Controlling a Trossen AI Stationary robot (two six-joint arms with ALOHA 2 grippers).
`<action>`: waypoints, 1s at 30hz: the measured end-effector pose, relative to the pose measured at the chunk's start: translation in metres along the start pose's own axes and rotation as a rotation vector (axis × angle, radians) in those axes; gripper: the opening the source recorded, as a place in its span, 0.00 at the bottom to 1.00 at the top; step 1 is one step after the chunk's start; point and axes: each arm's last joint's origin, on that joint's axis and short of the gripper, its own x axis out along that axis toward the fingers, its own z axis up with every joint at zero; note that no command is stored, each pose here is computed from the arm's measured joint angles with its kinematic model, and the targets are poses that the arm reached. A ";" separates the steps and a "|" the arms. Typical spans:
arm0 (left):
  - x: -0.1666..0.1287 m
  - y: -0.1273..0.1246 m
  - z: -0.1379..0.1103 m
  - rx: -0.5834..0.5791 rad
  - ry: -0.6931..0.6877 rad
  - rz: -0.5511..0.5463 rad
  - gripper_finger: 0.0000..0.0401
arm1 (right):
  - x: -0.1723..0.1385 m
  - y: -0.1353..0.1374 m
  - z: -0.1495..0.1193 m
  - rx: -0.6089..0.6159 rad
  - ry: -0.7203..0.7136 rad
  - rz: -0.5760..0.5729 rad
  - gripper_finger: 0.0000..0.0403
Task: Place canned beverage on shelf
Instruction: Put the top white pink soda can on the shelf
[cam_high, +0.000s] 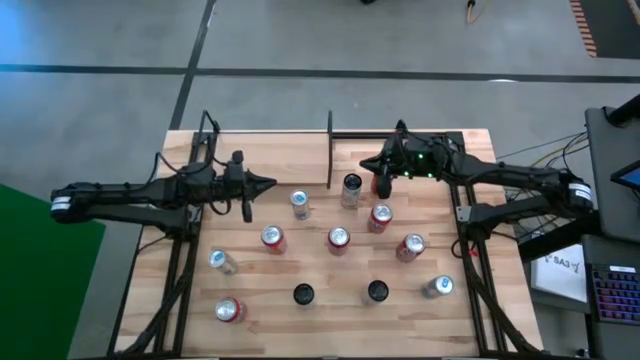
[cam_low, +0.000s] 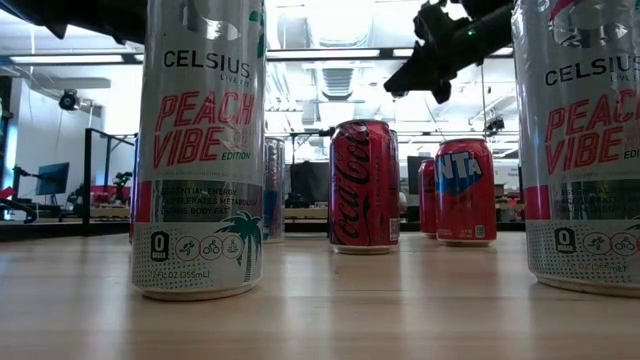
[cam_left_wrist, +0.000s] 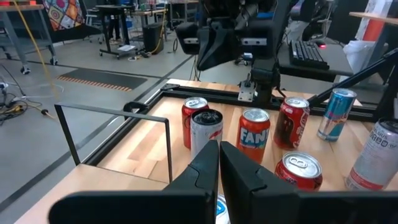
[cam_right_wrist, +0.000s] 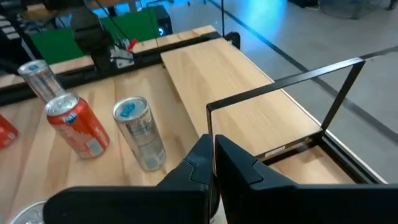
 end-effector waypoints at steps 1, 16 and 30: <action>0.000 0.000 0.000 0.000 0.000 0.000 0.00 | 0.001 0.001 0.001 -0.004 0.013 0.003 0.02; 0.000 0.000 0.005 -0.010 -0.049 0.005 0.00 | -0.007 0.025 0.015 -0.253 0.211 0.092 0.02; 0.002 0.000 0.004 -0.011 -0.049 0.005 0.00 | 0.014 0.025 0.006 -0.067 0.282 0.064 0.40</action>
